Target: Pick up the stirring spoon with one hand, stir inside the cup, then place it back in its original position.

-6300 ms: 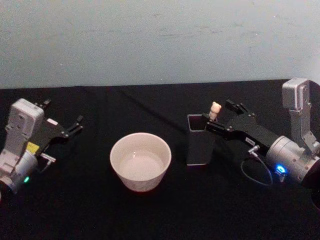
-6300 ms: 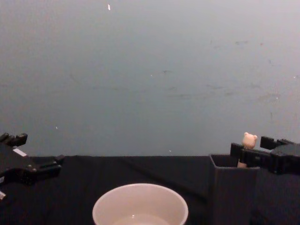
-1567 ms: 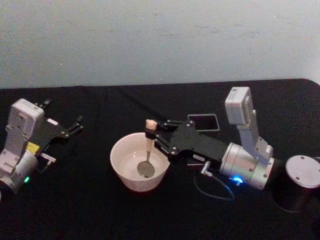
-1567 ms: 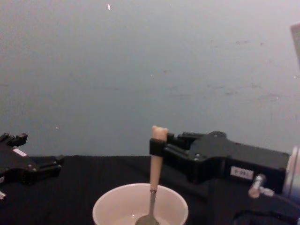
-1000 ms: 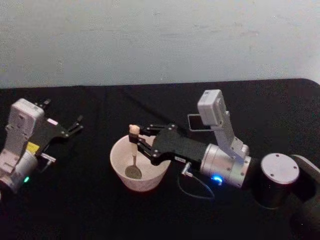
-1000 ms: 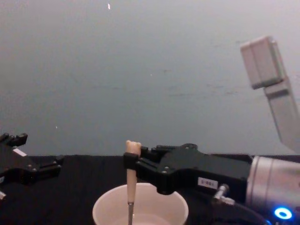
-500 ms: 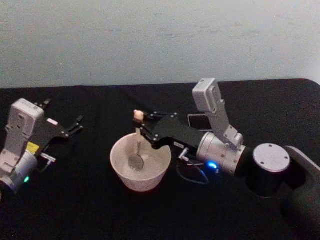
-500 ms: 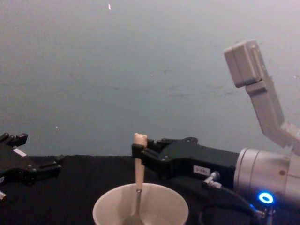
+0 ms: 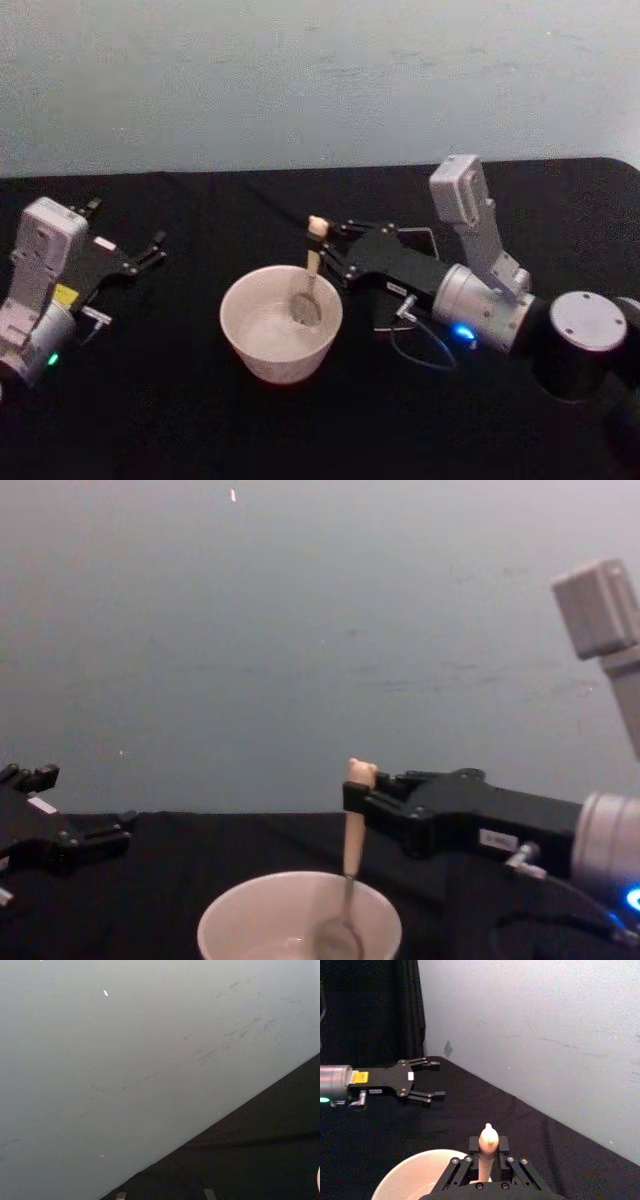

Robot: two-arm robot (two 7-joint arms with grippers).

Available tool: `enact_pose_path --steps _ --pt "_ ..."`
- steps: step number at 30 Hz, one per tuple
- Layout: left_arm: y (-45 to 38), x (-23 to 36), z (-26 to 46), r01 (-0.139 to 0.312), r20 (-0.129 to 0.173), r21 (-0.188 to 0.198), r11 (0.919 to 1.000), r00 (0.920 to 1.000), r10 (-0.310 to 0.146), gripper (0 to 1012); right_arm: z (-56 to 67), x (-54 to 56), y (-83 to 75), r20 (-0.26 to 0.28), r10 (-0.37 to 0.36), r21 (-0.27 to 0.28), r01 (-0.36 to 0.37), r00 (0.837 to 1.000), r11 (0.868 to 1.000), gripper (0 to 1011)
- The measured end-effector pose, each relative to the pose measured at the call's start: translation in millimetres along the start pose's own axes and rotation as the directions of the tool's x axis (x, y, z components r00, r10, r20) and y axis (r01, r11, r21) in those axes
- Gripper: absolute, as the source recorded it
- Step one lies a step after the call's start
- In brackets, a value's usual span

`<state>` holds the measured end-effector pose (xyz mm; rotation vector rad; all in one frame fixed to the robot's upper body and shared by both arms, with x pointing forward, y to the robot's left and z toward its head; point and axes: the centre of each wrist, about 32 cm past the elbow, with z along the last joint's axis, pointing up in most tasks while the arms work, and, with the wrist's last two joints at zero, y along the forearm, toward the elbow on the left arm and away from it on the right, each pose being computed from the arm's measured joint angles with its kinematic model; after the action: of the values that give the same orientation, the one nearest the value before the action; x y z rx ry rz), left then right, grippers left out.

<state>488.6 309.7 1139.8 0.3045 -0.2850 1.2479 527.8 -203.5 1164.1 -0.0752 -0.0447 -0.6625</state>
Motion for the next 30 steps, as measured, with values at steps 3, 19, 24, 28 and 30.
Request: enact_pose_path --steps 3,19,24,28,30 --pt "0.0 0.0 0.0 0.0 0.0 0.0 1.0 1.0 0.0 1001 1.1 -1.8 -8.4 -0.006 0.008 0.002 -0.008 1.0 1.0 213" --pt "0.0 0.0 0.0 0.0 0.0 0.0 1.0 1.0 0.0 1001 7.2 -22.9 -27.3 -0.021 0.113 0.019 -0.112 0.993 0.993 213" --pt "0.0 0.0 0.0 0.0 0.0 0.0 1.0 1.0 0.0 1001 7.8 -28.5 -20.1 -0.021 0.14 0.02 -0.139 0.99 0.99 213" --pt "0.0 0.0 0.0 0.0 0.0 0.0 1.0 1.0 0.0 1001 6.8 -30.5 -11.6 -0.023 0.15 0.015 -0.15 0.988 0.989 213" --pt "0.0 0.0 0.0 0.0 0.0 0.0 1.0 1.0 0.0 1001 6.3 -30.8 -5.6 -0.022 0.152 0.013 -0.151 0.988 0.988 213"
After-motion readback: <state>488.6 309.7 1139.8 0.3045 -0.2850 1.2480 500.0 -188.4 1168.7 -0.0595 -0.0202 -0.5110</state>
